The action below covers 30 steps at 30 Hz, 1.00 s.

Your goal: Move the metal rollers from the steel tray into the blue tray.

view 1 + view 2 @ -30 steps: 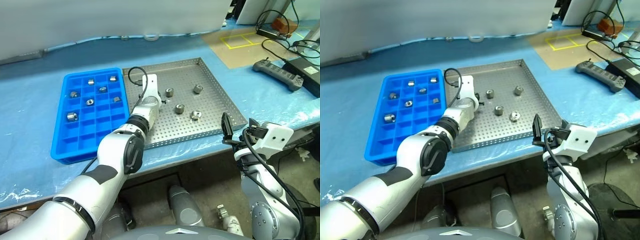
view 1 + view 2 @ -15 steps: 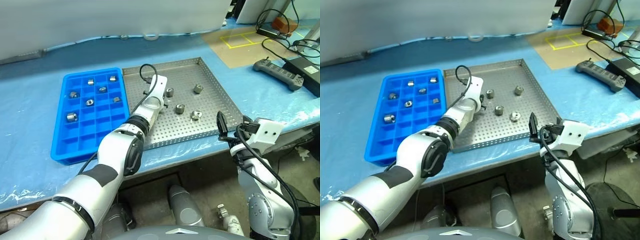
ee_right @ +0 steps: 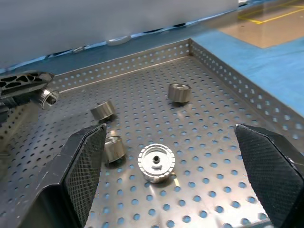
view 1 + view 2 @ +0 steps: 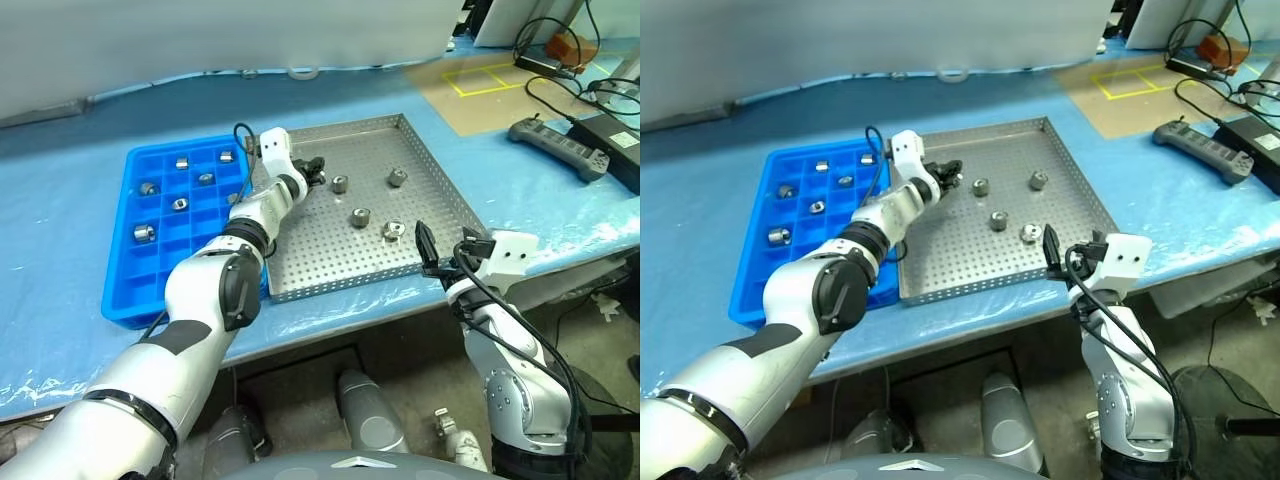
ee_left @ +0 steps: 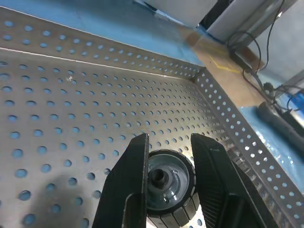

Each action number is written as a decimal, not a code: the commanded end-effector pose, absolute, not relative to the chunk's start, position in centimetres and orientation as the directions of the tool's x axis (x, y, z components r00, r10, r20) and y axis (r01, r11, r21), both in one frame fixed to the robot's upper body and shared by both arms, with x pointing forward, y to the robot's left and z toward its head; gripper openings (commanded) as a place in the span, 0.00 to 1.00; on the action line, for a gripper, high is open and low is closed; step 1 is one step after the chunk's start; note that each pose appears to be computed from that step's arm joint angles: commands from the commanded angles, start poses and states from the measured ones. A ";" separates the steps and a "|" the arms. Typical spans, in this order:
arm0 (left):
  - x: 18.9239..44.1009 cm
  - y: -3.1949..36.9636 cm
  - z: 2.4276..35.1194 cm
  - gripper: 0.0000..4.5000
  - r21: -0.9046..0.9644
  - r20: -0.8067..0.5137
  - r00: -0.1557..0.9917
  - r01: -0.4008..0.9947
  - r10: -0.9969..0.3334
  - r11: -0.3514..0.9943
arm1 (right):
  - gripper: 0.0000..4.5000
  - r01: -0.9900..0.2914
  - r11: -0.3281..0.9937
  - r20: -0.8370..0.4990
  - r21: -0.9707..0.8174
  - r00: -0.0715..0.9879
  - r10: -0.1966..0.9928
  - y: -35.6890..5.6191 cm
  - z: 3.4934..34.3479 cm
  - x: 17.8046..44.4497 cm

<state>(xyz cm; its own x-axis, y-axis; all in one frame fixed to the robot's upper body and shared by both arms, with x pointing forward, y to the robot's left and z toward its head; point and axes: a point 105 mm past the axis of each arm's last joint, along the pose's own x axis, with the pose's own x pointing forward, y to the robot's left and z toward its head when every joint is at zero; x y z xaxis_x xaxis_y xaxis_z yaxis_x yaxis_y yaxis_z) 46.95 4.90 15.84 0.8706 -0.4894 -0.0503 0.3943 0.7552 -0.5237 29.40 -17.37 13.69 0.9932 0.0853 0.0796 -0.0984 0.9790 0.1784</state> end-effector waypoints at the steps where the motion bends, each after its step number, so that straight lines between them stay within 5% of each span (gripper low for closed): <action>1: 47.2 6.3 17.9 0.23 -0.545 0.036 0.859 0.446 -0.511 0.710 | 1.00 -0.202 0.966 0.120 0.162 0.976 0.184 -15.8 14.8 30.0; 15: 47.3 13.8 21.7 0.23 -0.277 0.193 0.898 0.436 -0.395 0.857 | 1.00 -0.483 0.863 0.095 0.145 0.875 0.474 -11.2 14.9 33.2; 30: 42.2 16.8 17.6 0.23 -0.170 0.073 0.914 0.406 -0.400 0.898 | 1.00 -0.550 0.818 0.073 0.170 0.834 0.546 -8.9 13.5 33.2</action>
